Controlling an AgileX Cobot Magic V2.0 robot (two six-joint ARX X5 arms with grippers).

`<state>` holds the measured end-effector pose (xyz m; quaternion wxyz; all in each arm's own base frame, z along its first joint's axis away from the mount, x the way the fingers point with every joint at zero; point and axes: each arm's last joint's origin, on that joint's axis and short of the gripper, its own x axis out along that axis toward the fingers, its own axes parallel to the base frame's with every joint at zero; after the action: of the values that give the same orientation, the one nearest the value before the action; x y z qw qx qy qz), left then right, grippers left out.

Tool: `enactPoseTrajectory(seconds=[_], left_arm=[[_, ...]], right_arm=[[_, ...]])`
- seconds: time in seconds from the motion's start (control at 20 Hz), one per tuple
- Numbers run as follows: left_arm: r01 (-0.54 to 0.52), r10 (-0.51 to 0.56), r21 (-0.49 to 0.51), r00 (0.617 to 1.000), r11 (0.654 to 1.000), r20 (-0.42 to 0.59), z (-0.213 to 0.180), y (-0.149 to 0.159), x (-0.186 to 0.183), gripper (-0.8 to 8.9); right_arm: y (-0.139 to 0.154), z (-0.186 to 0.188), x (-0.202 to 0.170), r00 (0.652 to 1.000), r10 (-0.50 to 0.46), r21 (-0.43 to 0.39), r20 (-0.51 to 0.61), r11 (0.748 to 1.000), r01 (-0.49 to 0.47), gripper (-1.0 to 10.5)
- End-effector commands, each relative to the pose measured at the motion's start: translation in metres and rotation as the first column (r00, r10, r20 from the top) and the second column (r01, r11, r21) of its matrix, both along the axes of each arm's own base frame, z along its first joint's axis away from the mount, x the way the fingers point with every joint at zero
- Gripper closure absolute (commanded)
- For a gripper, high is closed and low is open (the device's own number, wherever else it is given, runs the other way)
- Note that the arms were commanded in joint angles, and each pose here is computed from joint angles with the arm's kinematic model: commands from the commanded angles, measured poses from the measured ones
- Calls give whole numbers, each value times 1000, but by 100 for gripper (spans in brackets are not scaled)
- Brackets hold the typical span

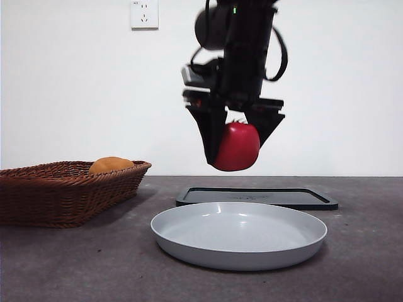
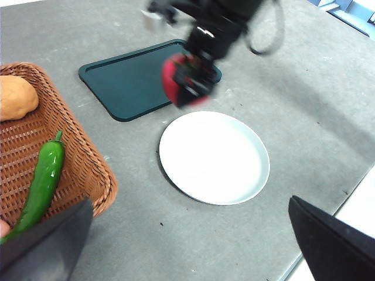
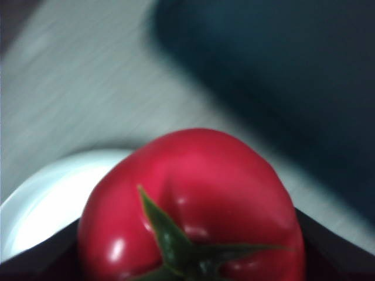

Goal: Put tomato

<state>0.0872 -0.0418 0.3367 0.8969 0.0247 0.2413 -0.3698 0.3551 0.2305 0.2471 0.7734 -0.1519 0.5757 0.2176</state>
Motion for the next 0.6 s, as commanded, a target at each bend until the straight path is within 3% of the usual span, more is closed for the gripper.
enactPoseTrajectory(seconds=[0.05,0.35,0.6], left_arm=[[4,-4,-7,1000,1000,12,3,0,0,156],[4,-4,-7,1000,1000,11,3,0,0,156],[4,-4,-7,1000,1000,12,3,0,0,156]], right_arm=[[-1,-10,36,999,-23,1,22,1000,23,749],[-18,-29,100,990,-111,42,87,993,108,748],[-26,-43,114,987,-133,64,95,990,127,748]])
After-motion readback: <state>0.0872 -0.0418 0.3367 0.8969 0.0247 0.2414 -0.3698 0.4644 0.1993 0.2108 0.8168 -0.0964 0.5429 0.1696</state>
